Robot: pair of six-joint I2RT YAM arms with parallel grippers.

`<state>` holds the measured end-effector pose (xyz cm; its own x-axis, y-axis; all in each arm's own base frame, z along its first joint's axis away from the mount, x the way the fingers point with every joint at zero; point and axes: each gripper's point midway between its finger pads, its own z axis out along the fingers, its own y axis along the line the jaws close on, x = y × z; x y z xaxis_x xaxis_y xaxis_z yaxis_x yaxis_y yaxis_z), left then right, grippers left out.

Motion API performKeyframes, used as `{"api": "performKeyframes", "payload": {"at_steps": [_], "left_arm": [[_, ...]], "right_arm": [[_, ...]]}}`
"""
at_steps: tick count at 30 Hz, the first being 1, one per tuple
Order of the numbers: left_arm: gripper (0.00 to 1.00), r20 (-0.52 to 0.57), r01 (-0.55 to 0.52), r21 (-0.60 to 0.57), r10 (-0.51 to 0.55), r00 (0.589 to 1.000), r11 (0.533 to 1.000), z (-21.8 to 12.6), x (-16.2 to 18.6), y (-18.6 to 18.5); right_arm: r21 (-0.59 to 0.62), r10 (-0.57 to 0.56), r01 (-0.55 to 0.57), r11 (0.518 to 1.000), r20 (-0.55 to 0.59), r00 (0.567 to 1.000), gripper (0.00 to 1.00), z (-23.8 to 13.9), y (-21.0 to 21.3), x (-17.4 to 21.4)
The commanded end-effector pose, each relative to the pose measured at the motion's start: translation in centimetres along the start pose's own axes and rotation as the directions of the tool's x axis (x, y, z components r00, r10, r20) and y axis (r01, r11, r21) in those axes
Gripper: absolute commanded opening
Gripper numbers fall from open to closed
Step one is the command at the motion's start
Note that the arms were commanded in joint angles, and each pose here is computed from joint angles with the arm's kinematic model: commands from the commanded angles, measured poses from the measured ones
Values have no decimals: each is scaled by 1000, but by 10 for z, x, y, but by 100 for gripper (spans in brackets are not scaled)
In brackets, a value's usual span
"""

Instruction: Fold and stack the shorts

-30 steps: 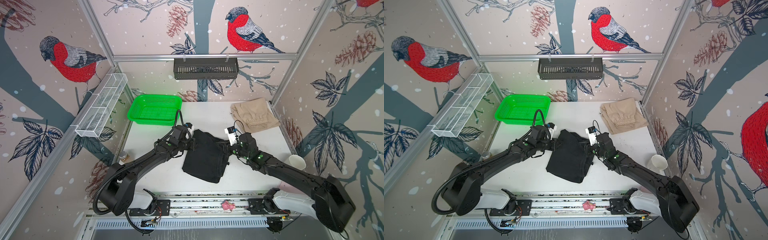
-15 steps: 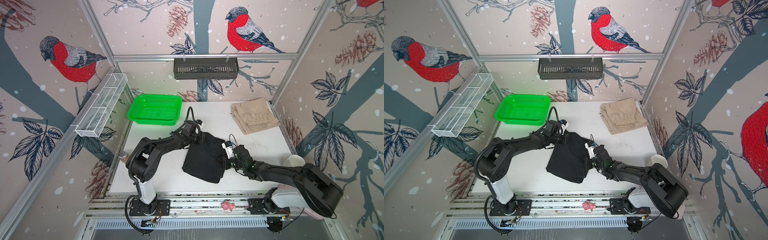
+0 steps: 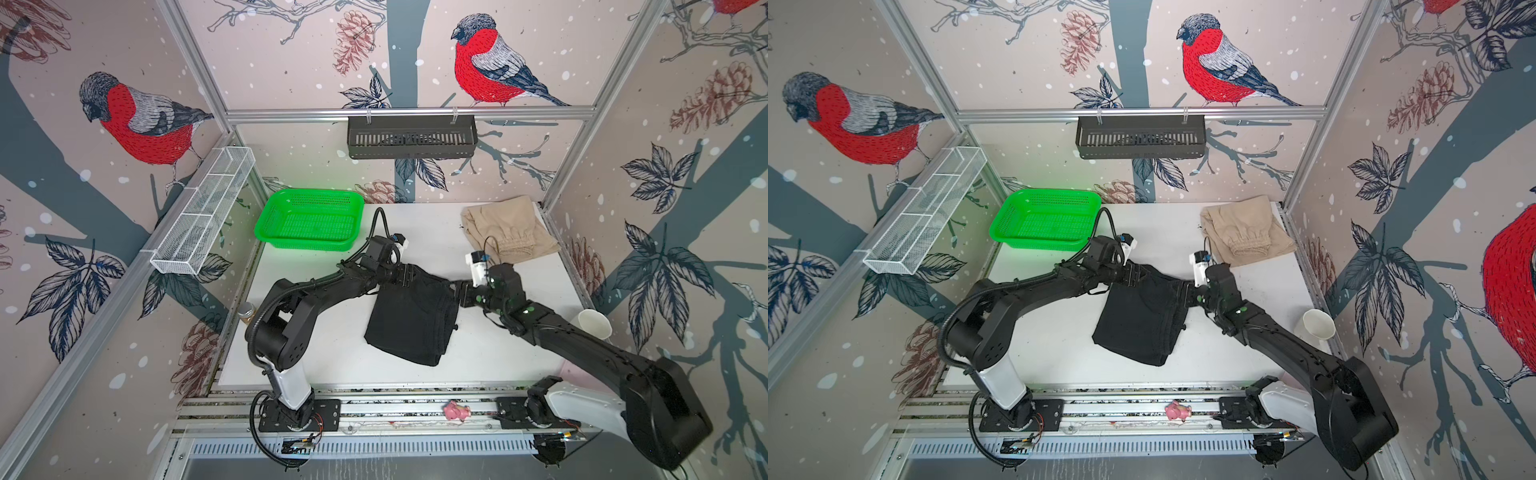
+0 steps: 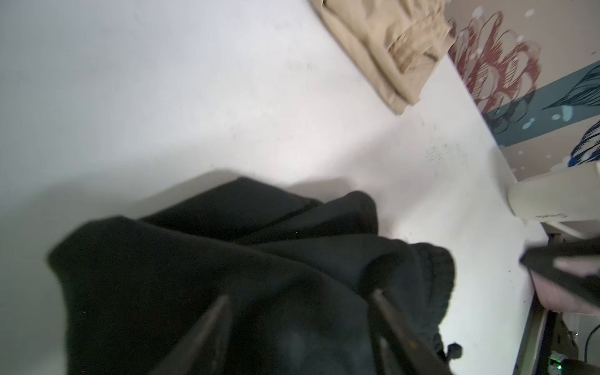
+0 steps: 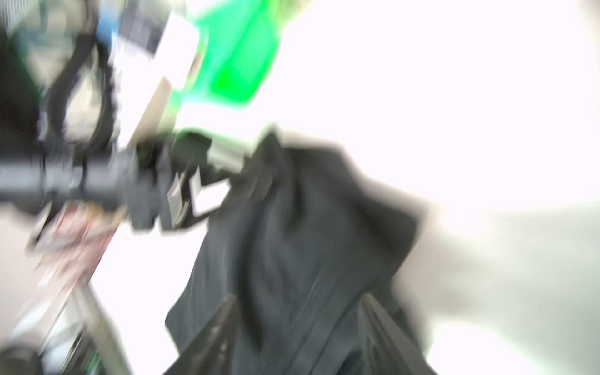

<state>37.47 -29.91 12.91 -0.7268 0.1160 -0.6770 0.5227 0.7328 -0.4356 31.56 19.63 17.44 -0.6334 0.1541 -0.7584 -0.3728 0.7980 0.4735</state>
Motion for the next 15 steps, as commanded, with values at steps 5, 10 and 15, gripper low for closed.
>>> {"api": "performKeyframes", "payload": {"at_steps": [5, 10, 15], "left_arm": [[98, 87, 15, -70, -9, 996, 997, -57, -30, 2], [98, 110, 139, -122, -125, 986, 983, -86, -2, 33], [98, 158, 239, -158, -215, 964, 958, -102, 31, 54]], "right_arm": [[371, -41, 35, 928, 8, 999, 79, 6, -108, -90], [528, -3, 35, 849, -62, 998, 83, 38, -208, -137], [554, 77, -6, 833, -106, 991, 84, 68, -275, -144]]}}
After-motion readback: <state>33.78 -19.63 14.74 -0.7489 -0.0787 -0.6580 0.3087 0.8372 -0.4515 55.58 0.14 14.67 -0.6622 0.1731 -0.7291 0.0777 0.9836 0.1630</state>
